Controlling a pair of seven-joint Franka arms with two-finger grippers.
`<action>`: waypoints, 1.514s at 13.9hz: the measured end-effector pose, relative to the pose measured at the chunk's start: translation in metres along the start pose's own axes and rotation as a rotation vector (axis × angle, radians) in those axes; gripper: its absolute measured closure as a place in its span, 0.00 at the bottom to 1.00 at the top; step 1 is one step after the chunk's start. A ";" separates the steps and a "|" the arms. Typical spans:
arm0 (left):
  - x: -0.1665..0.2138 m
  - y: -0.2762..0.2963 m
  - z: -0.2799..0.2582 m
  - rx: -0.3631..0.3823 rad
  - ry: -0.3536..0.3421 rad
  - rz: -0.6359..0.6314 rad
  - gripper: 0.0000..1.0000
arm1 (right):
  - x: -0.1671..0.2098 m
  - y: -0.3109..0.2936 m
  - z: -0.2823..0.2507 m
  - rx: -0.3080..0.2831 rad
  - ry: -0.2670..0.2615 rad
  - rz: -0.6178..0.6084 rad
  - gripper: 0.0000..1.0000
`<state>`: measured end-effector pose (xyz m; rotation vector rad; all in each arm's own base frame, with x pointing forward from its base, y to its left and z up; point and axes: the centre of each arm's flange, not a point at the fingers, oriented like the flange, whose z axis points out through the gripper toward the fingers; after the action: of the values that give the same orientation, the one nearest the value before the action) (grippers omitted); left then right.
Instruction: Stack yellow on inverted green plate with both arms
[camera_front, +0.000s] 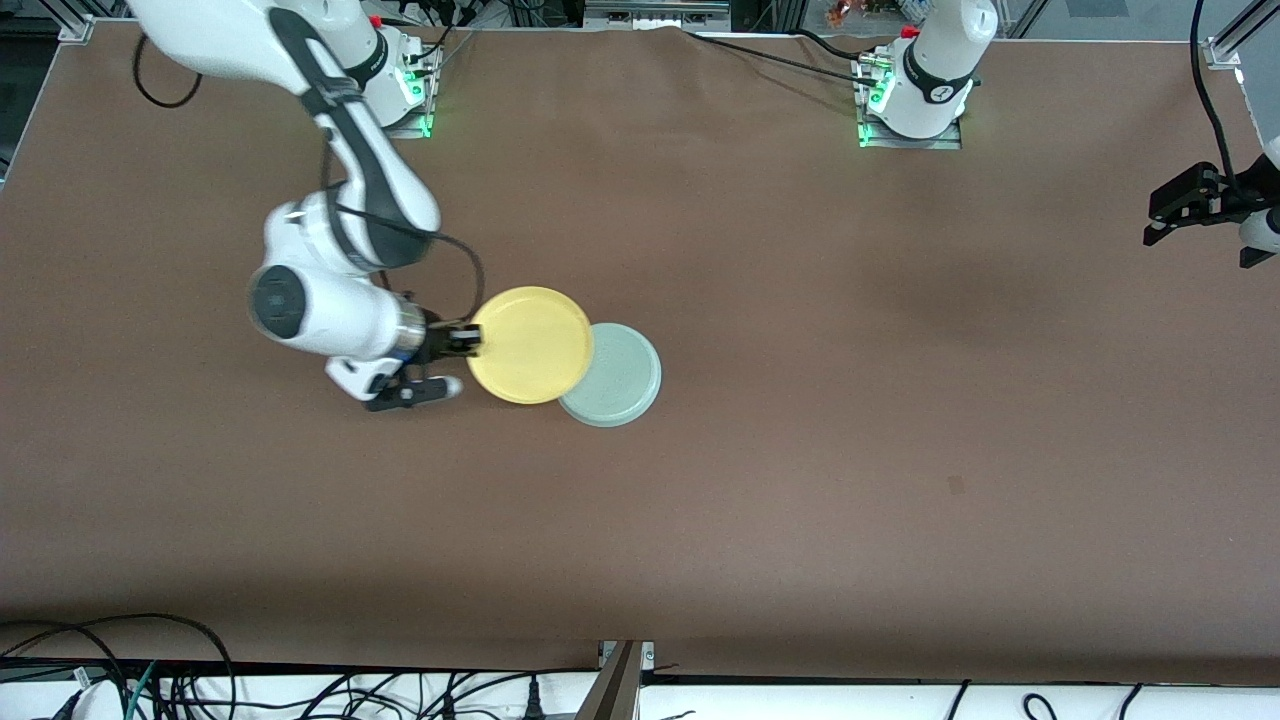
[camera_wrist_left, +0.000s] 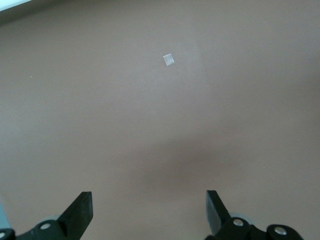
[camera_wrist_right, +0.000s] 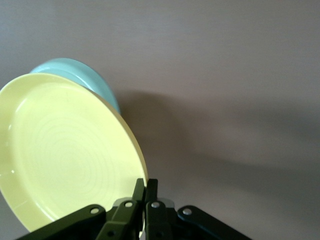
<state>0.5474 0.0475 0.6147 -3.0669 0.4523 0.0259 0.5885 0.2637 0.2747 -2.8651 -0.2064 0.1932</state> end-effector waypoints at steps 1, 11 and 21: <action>0.001 0.003 0.000 0.000 0.000 0.006 0.00 | 0.000 -0.017 0.023 -0.001 0.016 -0.004 0.97; 0.006 0.012 0.002 0.000 -0.005 -0.028 0.00 | 0.003 -0.037 0.079 0.029 0.072 0.003 0.97; 0.000 0.001 0.002 -0.007 -0.023 -0.078 0.00 | 0.022 -0.051 0.038 0.077 0.161 0.011 0.36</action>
<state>0.5468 0.0471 0.6126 -3.0844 0.3321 0.0595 0.5981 0.3256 0.2501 -2.7883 -0.1478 -0.0276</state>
